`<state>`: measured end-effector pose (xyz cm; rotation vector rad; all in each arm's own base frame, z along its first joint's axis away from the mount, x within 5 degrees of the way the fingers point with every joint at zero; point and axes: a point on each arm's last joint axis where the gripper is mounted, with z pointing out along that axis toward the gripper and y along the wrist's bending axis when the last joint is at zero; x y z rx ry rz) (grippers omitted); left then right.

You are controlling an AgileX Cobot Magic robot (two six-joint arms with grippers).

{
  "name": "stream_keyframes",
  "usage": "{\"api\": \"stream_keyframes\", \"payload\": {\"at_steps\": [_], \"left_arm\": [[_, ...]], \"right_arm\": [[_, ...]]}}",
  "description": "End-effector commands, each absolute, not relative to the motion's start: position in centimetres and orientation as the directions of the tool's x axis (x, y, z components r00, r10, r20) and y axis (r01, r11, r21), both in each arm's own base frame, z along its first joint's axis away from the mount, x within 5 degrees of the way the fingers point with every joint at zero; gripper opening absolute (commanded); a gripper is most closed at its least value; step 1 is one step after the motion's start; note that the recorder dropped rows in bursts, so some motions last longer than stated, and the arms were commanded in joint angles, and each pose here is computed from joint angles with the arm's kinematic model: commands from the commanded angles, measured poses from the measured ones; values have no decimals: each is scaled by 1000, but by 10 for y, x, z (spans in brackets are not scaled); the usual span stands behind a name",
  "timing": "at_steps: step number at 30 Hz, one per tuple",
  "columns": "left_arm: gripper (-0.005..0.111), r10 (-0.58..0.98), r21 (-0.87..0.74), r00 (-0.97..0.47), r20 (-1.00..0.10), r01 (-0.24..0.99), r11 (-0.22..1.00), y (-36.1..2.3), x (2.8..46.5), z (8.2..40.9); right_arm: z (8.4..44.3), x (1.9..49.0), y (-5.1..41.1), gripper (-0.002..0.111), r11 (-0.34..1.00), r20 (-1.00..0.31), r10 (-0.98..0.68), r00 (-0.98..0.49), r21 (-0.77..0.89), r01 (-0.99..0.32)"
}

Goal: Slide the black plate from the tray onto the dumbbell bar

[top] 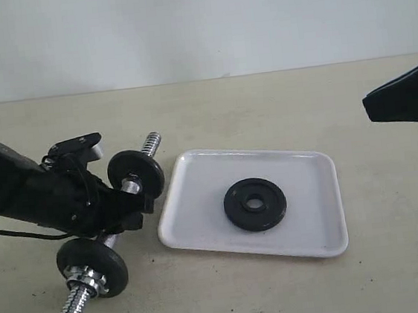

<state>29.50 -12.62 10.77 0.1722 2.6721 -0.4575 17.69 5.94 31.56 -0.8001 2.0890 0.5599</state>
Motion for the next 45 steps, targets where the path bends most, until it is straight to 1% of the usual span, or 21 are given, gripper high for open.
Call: {"api": "stream_keyframes", "payload": {"at_steps": [1,9,21,32,37,45], "left_arm": [[4,91,-199,-882,-462,203,959,-119,298,102],[4,87,-182,-875,-475,194,964,-117,300,102],[4,114,-165,-868,-483,219,962,-117,300,104],[4,99,-124,-818,-567,203,971,-110,299,126],[4,102,-85,-820,-564,181,980,-103,291,120],[4,109,-73,-826,-554,178,981,-101,286,117]], "right_arm": [[317,177,59,0,697,-813,-351,-465,104,-709],[317,177,59,0,698,-813,-350,-464,103,-708],[317,177,59,0,702,-815,-349,-463,100,-705],[317,177,59,0,701,-815,-350,-461,99,-707],[317,177,59,0,701,-815,-350,-461,99,-707],[317,177,59,0,701,-815,-350,-461,99,-707]]}}
